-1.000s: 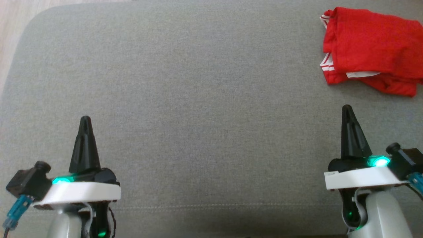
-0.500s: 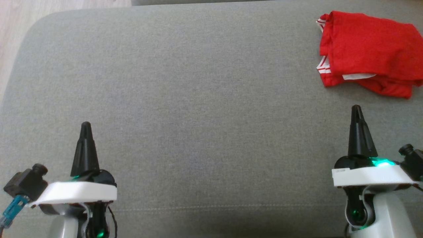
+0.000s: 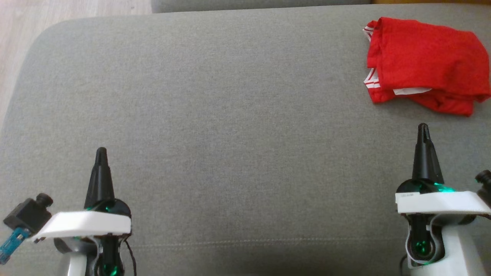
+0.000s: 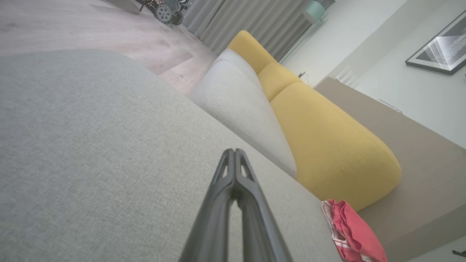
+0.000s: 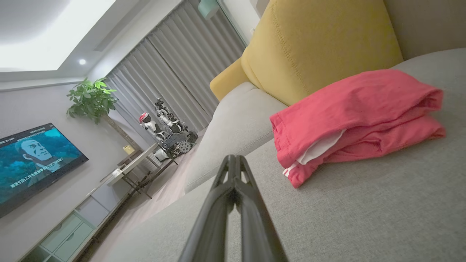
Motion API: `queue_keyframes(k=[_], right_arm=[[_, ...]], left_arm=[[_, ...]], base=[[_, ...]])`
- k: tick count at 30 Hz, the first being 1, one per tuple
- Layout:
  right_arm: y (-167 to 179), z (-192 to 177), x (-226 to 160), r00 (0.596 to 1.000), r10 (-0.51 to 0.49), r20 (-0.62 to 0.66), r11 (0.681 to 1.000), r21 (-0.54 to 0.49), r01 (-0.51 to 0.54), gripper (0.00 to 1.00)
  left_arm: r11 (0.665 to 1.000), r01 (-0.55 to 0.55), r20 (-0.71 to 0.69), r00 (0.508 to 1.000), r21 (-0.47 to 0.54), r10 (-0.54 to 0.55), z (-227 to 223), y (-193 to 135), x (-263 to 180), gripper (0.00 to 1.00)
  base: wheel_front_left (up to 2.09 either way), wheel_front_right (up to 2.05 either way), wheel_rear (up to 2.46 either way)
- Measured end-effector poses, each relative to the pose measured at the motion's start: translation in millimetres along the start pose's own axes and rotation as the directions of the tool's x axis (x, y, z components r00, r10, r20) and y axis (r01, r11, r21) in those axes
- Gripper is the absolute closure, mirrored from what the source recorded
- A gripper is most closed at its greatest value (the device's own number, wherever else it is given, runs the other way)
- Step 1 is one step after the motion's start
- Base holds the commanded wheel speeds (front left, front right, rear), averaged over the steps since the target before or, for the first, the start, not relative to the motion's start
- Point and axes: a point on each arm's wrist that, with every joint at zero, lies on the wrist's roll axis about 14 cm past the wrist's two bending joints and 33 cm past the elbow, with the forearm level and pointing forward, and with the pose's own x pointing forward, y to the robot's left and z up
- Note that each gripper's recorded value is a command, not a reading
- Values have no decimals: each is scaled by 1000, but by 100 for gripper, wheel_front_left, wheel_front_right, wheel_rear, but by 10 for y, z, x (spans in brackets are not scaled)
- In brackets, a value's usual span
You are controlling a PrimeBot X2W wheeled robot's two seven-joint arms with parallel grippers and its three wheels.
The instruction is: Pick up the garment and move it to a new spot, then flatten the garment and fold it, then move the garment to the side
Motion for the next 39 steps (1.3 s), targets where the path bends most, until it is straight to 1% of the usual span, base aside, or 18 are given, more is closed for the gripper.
queue_keyframes(k=[11,21,32,39], right_arm=[[-76,63,-30,999,-32,9,992,124,31,100],[-130,110,-57,998,-56,13,969,241,52,100],[-186,171,-90,997,-79,21,929,364,66,100],[-233,179,-136,995,-95,17,894,442,77,100]], left_arm=[[994,-11,-24,1000,-109,8,-35,16,-7,100],[979,-23,-48,999,-205,13,-68,33,-20,100],[951,-40,-69,997,-307,20,-95,47,-17,100],[927,-51,-87,996,-370,20,-124,62,-32,100]], base=[[0,0,0],[0,0,0],[0,0,0],[0,0,0]])
